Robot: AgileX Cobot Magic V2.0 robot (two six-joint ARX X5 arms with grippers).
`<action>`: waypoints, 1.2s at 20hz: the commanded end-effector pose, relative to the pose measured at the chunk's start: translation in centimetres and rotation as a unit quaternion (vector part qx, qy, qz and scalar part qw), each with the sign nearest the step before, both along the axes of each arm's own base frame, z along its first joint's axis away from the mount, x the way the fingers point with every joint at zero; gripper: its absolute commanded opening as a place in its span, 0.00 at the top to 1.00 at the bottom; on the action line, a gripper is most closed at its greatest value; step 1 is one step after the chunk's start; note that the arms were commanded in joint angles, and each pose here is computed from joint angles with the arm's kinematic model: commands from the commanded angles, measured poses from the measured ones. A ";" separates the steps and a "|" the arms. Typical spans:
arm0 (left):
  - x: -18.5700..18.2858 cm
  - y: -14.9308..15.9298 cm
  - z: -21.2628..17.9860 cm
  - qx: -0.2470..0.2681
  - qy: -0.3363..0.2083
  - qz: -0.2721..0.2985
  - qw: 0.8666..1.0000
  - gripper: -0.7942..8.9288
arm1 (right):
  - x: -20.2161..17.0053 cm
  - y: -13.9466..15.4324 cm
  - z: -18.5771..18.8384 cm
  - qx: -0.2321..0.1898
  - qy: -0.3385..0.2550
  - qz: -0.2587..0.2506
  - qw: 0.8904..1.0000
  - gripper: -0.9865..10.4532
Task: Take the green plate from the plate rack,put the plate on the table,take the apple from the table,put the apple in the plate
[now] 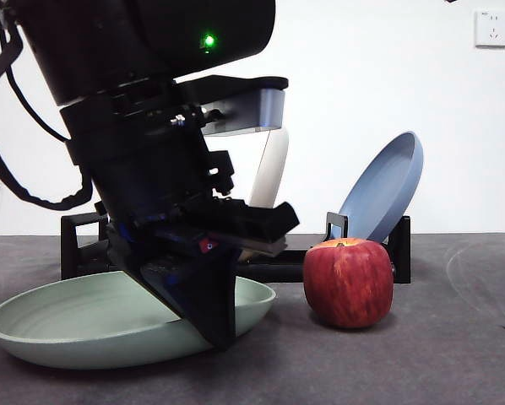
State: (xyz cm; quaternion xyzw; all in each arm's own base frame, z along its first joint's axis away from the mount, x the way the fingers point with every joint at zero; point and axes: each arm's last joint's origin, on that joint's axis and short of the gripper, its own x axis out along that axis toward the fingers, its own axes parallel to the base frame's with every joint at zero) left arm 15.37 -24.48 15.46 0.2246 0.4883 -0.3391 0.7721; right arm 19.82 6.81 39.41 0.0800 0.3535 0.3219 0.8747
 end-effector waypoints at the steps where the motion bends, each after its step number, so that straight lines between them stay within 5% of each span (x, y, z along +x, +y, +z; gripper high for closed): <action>1: -1.2 1.0 -2.8 0.023 0.125 0.010 0.992 0.86 | 0.0 0.0 0.0 -0.002 -0.003 0.002 1.000 0.48; 4: -0.9 1.3 -2.8 0.026 0.131 0.030 0.991 0.68 | 0.0 0.0 0.0 -0.002 -0.001 0.002 1.000 0.48; 13: 0.0 2.8 0.5 0.014 0.069 0.068 0.995 0.68 | -0.1 0.0 -0.2 -0.008 0.008 0.005 1.000 0.48; 17: 0.0 4.5 6.8 -0.031 -0.023 0.099 0.994 0.68 | -0.7 -0.2 -0.8 -0.035 0.036 0.024 0.998 0.48; 24: -1.7 7.8 18.9 -0.175 -0.154 0.096 0.968 0.69 | -1.7 0.9 -1.4 -0.065 0.065 0.059 0.994 0.48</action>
